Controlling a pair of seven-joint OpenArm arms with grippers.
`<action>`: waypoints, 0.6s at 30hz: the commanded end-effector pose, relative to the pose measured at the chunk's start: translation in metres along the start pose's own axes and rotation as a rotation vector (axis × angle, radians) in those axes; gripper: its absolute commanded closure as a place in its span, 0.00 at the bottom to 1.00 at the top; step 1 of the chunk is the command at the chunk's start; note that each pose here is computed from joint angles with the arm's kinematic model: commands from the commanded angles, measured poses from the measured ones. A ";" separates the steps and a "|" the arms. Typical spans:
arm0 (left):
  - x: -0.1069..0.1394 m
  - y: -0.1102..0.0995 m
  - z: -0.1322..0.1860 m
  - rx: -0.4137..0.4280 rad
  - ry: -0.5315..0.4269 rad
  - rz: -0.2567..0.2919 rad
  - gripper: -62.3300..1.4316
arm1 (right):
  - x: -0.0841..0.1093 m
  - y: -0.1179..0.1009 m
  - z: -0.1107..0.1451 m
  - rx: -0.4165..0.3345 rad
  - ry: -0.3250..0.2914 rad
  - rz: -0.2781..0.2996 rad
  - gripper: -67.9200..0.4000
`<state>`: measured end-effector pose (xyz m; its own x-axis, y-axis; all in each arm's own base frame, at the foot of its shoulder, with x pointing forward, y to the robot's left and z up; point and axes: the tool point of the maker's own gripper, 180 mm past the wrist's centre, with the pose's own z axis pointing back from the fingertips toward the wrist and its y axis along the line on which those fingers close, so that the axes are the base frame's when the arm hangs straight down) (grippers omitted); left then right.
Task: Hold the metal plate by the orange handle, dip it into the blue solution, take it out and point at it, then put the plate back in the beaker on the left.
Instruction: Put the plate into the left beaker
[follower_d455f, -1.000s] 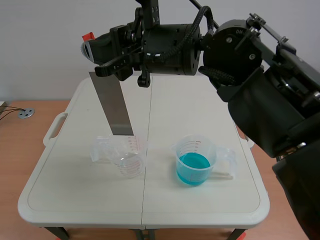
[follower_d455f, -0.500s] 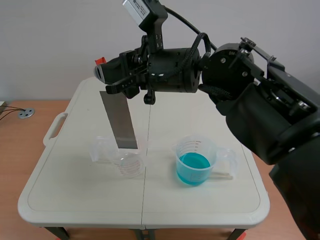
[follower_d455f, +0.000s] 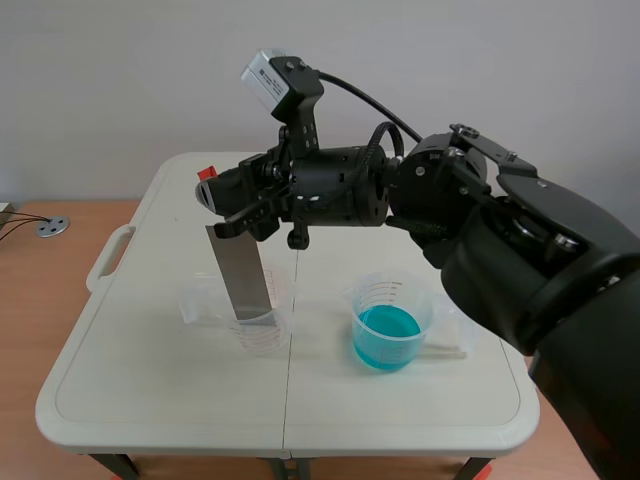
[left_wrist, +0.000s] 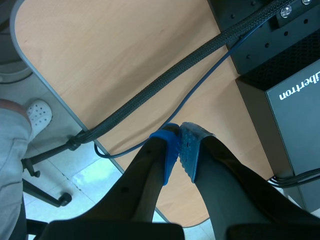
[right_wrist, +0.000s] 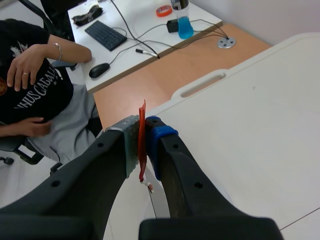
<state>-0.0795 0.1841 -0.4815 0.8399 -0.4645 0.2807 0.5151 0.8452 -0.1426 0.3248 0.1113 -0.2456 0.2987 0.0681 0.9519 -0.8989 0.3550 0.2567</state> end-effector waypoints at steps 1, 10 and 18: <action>-0.001 0.000 0.003 -0.001 -0.002 0.000 0.93 | 0.017 0.005 -0.004 0.020 -0.056 0.008 0.98; -0.001 0.000 0.003 -0.001 -0.002 0.000 0.93 | 0.001 -0.003 -0.005 0.001 -0.029 -0.017 0.98; -0.001 0.000 0.003 -0.001 -0.002 0.000 0.93 | -0.003 -0.004 -0.004 -0.004 -0.019 -0.020 0.98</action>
<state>-0.0793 0.1841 -0.4816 0.8398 -0.4645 0.2810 0.5152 0.8452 -0.1424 0.3260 0.1074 -0.2669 0.3366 0.0835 0.9379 -0.8823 0.3760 0.2831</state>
